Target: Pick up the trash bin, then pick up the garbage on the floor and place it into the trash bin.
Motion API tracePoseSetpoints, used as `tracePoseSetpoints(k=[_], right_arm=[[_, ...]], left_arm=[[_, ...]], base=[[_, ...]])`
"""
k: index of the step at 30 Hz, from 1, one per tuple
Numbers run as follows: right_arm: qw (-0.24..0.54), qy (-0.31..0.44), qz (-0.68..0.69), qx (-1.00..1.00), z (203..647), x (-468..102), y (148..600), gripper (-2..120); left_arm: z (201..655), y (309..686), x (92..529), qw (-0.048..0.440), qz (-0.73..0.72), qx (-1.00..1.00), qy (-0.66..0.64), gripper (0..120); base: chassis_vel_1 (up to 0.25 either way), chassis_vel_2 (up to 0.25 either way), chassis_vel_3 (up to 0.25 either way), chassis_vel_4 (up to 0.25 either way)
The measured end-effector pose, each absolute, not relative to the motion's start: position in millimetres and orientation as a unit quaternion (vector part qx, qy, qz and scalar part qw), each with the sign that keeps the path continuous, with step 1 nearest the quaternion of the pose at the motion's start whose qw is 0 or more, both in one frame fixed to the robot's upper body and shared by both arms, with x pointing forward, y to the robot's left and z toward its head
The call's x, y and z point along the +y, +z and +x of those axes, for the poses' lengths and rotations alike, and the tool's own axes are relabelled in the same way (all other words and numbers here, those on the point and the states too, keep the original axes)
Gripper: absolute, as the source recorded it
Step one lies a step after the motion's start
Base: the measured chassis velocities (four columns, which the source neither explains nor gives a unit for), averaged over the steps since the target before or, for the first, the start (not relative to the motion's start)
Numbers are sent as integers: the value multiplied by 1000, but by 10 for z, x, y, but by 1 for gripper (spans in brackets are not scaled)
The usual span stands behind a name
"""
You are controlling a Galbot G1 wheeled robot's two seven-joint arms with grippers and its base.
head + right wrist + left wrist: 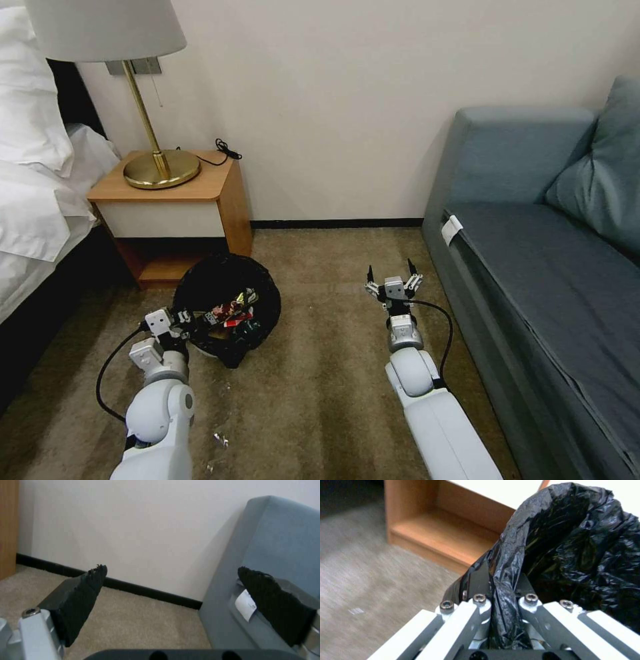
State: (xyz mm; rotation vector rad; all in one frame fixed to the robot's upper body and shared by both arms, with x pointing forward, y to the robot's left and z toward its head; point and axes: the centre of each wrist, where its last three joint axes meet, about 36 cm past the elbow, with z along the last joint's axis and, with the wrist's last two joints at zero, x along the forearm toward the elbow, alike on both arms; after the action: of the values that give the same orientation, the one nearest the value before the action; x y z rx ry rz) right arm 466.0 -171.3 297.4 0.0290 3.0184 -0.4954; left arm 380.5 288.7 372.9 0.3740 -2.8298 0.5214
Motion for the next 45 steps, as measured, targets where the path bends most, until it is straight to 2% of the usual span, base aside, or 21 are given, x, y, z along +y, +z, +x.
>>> tracePoseSetpoints(k=[9,16,31,34,35,36,38,41,42,43,44,45], right_arm=[[41,-168,9,985,4627,-1789,2956,100],[42,-170,0,984,4594,-1783,2928,100],[51,-162,-33,985,4562,-1665,2880,100],[59,-158,-47,985,4559,-1678,2877,100],[59,-158,-47,985,4559,-1678,2877,100],[60,-156,-52,984,4556,-1680,2874,100],[61,-156,-56,984,4553,-1669,2872,100],[62,-154,-58,984,4553,-1647,2873,100],[62,-154,-58,984,4553,-1647,2873,100],[61,-154,-58,984,4552,-1640,2869,100],[61,-154,-58,984,4552,-1640,2869,100],[61,-154,-58,984,4549,-1638,2862,100]], left_arm=[[3807,3777,2938,147,191,-941,237,4],[3873,3621,3098,159,231,-925,257,4],[3917,3366,3255,150,251,-915,278,4],[3904,3316,3276,144,245,-916,282,16],[3904,3316,3276,144,245,-916,282,16],[3888,3310,3282,144,244,-917,282,23],[3883,3328,3284,142,244,-917,281,26],[3866,3386,3282,136,247,-920,274,41],[3866,3386,3282,136,247,-920,274,41],[3851,3420,3283,133,249,-921,269,48],[3851,3420,3283,133,249,-921,269,48],[3840,3452,3286,130,252,-922,265,53]], base=[[0,0,0,0],[0,0,0,0],[0,0,0,0],[0,0,0,0],[0,0,0,0],[0,0,0,0],[0,0,0,0],[0,0,0,0],[0,0,0,0],[0,0,0,0],[0,0,0,0],[0,0,0,0]])
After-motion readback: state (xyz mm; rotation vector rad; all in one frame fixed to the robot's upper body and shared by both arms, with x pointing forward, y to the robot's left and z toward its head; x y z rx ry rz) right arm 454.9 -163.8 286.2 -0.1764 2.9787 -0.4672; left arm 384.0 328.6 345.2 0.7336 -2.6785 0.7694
